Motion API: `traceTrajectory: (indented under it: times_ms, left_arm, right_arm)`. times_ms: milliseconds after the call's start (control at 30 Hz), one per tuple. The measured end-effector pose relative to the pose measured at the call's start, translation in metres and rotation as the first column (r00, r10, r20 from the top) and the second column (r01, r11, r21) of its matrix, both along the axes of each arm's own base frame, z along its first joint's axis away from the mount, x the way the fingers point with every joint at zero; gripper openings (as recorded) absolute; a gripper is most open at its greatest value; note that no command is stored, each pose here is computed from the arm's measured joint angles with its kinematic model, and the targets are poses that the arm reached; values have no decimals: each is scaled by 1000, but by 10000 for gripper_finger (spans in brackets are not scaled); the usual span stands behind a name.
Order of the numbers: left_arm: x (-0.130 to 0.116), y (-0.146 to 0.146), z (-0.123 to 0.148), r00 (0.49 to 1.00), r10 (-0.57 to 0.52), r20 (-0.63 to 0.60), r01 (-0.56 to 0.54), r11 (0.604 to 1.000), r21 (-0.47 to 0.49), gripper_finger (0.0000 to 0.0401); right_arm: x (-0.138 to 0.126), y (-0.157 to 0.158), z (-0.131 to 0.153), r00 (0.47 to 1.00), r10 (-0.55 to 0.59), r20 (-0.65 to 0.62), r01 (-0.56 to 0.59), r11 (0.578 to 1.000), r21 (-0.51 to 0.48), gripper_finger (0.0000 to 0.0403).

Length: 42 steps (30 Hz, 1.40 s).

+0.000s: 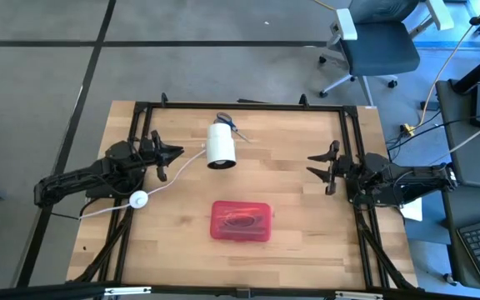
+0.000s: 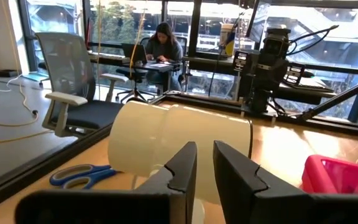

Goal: Pick & place school supplies into a supply box
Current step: Return to Home Position

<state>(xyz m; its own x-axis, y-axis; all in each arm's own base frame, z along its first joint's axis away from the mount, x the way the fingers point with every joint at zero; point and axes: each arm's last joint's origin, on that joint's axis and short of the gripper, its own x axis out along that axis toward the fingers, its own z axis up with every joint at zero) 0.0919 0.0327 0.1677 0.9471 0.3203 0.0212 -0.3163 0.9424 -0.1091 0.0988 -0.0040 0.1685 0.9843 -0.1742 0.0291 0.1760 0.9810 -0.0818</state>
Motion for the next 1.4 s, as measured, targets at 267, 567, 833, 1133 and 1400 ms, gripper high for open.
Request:
traceTrajectory:
  times_ms: [267, 567, 833, 1133, 1400]
  left_arm:
    - [0, 0, 0, 1000, 0, -1, 0, 1000, 0, 54]
    - [0, 0, 0, 1000, 0, -1, 0, 1000, 0, 47]
    - [0, 0, 0, 1000, 0, -1, 0, 1000, 0, 54]
    - [0, 0, 0, 1000, 0, -1, 0, 1000, 0, 48]
    - [0, 0, 0, 1000, 0, -1, 0, 1000, 0, 52]
  right_arm:
    - [0, 0, 0, 1000, 1, 0, -1, 1000, 0, 172]
    - [0, 0, 0, 1000, 1, 0, -1, 1000, 0, 172]
    - [0, 0, 0, 1000, 2, 0, -2, 1000, 0, 172]
    - [0, 0, 0, 1000, 2, 0, -2, 1000, 0, 172]
    - [0, 0, 0, 1000, 2, 0, -2, 1000, 0, 172]
